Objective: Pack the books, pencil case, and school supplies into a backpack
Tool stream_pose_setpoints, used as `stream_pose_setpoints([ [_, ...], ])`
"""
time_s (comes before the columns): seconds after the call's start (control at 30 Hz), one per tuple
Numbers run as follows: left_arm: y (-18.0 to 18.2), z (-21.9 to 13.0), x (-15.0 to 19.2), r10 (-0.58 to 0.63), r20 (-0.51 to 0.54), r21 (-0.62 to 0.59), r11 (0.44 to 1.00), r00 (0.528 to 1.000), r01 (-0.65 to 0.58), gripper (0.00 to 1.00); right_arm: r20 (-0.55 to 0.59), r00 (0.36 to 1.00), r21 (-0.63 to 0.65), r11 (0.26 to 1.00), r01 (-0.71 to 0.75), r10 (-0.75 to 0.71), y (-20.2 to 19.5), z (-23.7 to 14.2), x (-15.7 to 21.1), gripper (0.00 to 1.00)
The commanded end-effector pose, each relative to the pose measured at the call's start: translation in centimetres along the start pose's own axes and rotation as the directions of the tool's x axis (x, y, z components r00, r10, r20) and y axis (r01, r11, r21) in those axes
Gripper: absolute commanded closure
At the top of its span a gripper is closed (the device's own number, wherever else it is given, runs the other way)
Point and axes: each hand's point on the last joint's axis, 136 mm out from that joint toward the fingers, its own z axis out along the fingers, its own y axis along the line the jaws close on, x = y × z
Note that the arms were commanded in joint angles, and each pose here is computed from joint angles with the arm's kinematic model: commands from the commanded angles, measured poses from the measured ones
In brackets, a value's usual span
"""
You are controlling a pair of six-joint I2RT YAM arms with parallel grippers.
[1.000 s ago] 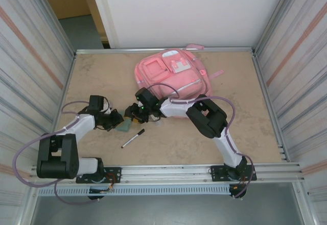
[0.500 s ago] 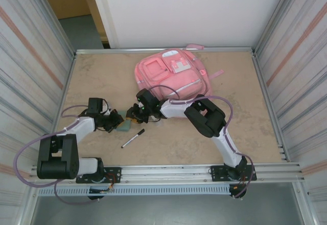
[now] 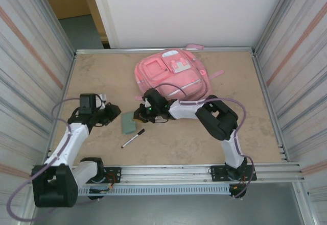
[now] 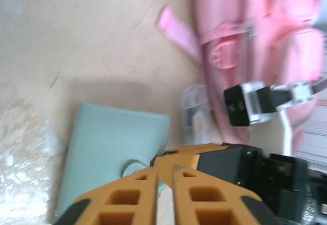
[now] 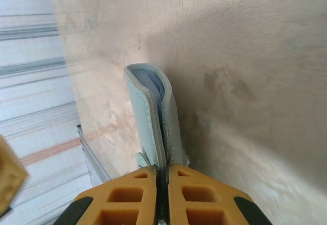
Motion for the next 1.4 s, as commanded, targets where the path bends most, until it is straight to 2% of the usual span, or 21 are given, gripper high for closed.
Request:
stream_pose_setpoints([
  [0.0, -3.6, -1.8, -1.0, 0.114, 0.033, 0.066, 0.991, 0.993, -0.116, 0.77, 0.046, 0.996, -0.040, 0.996, 0.074, -0.072, 2.7, -4.9, -0.6, 0.92],
  [0.07, -6.4, -2.0, -1.2, 0.243, 0.048, 0.098, 0.964, 0.969, -0.247, 0.70, 0.065, 0.995, -0.020, 0.997, 0.077, -0.075, 2.3, -7.5, -0.7, 0.93],
  [0.17, -11.5, -1.4, -1.1, 0.472, 0.051, 0.138, 0.870, 0.880, -0.474, 0.58, 0.100, 0.993, 0.006, 0.998, 0.059, -0.059, 1.1, -11.9, -1.2, 0.97],
  [0.23, -14.8, -0.4, -0.2, 0.612, 0.033, 0.189, 0.773, 0.790, -0.606, 0.46, 0.134, 0.991, -0.001, 1.000, 0.027, -0.027, 0.1, -15.6, -1.9, 1.00],
  [0.33, -18.0, 1.8, 1.7, 0.771, 0.010, 0.251, 0.615, 0.637, -0.748, 0.30, 0.201, 0.979, -0.002, 1.000, -0.011, 0.011, -1.3, -21.3, -3.0, 1.00],
  [0.4, -19.8, 3.7, 3.5, 0.862, 0.004, 0.284, 0.484, 0.506, -0.827, 0.25, 0.289, 0.956, 0.015, 0.999, -0.051, 0.044, -3.0, -25.8, -4.0, 1.00],
  [0.5, -21.2, 7.2, 5.7, 0.948, -0.031, 0.271, 0.313, 0.317, -0.910, 0.20, 0.433, 0.894, 0.023, 0.990, -0.138, 0.114, -6.2, -32.2, -5.2, 1.00],
  [0.57, -22.0, 9.5, 6.8, 0.973, -0.065, 0.262, 0.229, 0.219, -0.938, 0.19, 0.526, 0.830, 0.008, 0.975, -0.221, 0.184, -8.7, -36.3, -5.6, 1.00],
  [0.63, -22.7, 11.9, 7.5, 0.985, -0.103, 0.225, 0.160, 0.140, -0.961, 0.16, 0.615, 0.755, 0.002, 0.958, -0.287, 0.225, -11.0, -39.8, -5.6, 1.00],
  [0.7, -22.9, 14.5, 7.9, 0.988, -0.153, 0.153, 0.059, 0.036, -0.986, 0.13, 0.686, 0.681, -0.009, 0.939, -0.344, 0.256, -13.1, -42.6, -5.4, 1.00],
  [0.8, -22.6, 17.9, 7.9, 0.968, -0.240, 0.037, -0.072, -0.079, -0.997, 0.11, 0.723, 0.623, -0.050, 0.921, -0.386, 0.300, -14.7, -44.5, -5.0, 1.00],
  [0.87, -22.0, 19.5, 6.8, 0.949, -0.303, -0.061, -0.108, -0.085, -0.992, 0.11, 0.745, 0.602, -0.052, 0.924, -0.379, 0.289, -14.5, -45.0, -4.6, 1.00],
  [0.97, -20.9, 21.1, 5.2, 0.934, -0.356, -0.166, -0.091, -0.027, -0.982, 0.16, 0.742, 0.599, -0.076, 0.926, -0.370, 0.300, -14.3, -44.8, -4.6, 1.00],
  [1.07, -20.6, 21.6, 3.9, 0.935, -0.355, -0.225, -0.062, 0.023, -0.972, 0.32, 0.735, 0.602, -0.090, 0.925, -0.369, 0.312, -14.3, -44.5, -4.4, 1.00],
  [1.2, -20.0, 22.6, 4.5, 0.938, -0.347, -0.185, -0.061, 0.007, -0.981, 0.50, 0.721, 0.611, -0.113, 0.925, -0.362, 0.327, -14.2, -44.0, -4.1, 1.00],
  [1.23, -19.8, 22.9, 4.7, 0.937, -0.349, -0.178, -0.066, 0.001, -0.982, 0.58, 0.715, 0.615, -0.120, 0.925, -0.359, 0.332, -14.0, -43.9, -4.0, 1.00],
  [1.27, -19.6, 23.2, 5.0, 0.934, -0.358, -0.162, -0.071, -0.008, -0.984, 0.73, 0.712, 0.617, -0.126, 0.926, -0.357, 0.335, -13.9, -43.8, -3.9, 1.00],
  [1.37, -20.1, 22.7, 4.8, 0.932, -0.361, -0.159, -0.083, -0.020, -0.984, 1.00, 0.695, 0.636, -0.141, 0.931, -0.338, 0.336, -13.2, -43.3, -3.6, 1.00],
])
